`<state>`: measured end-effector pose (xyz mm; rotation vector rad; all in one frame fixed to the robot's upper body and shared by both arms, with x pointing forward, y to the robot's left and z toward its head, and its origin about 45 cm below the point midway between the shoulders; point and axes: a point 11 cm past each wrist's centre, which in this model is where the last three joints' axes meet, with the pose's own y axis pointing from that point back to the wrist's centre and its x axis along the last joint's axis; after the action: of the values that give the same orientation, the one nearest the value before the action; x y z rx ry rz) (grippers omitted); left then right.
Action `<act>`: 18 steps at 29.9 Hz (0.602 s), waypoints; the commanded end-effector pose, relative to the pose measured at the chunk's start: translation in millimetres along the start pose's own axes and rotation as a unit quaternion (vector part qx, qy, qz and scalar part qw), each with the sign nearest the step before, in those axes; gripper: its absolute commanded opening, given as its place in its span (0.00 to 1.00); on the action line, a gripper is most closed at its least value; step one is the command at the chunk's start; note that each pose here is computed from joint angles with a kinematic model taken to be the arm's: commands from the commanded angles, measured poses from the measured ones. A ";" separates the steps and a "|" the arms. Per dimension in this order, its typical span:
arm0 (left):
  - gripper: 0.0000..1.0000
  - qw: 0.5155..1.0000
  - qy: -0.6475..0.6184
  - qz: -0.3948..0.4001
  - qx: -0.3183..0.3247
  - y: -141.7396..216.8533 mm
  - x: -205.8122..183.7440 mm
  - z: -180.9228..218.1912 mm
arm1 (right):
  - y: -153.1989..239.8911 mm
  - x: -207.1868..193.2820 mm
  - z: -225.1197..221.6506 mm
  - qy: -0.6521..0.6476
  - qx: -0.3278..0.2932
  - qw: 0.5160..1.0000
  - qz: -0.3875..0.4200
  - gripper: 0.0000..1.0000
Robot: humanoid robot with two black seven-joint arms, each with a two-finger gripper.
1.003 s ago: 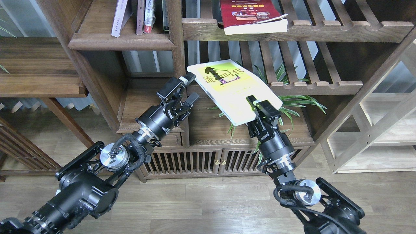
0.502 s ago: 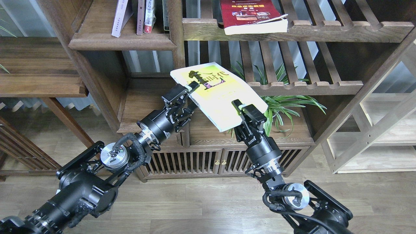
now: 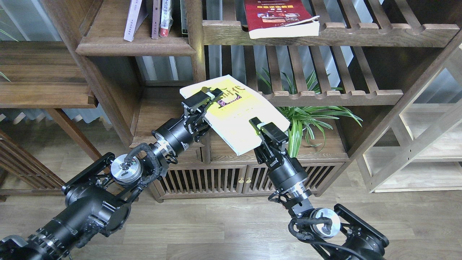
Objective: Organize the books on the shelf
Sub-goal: 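Grasp the pale green book's corner with the left gripper, then hold the book with the left gripper and release the right gripper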
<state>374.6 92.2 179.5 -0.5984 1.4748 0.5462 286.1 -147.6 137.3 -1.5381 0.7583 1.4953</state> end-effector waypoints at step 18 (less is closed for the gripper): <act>0.06 1.000 -0.008 -0.025 0.015 1.0 -4.6 -4.7 | 0.8 0.6 -1.1 0.001 0.001 1.000 0.001 0.05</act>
<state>370.6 90.0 182.2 -0.5953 1.4541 0.4983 286.0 -147.4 137.5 -1.5408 0.7567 1.4957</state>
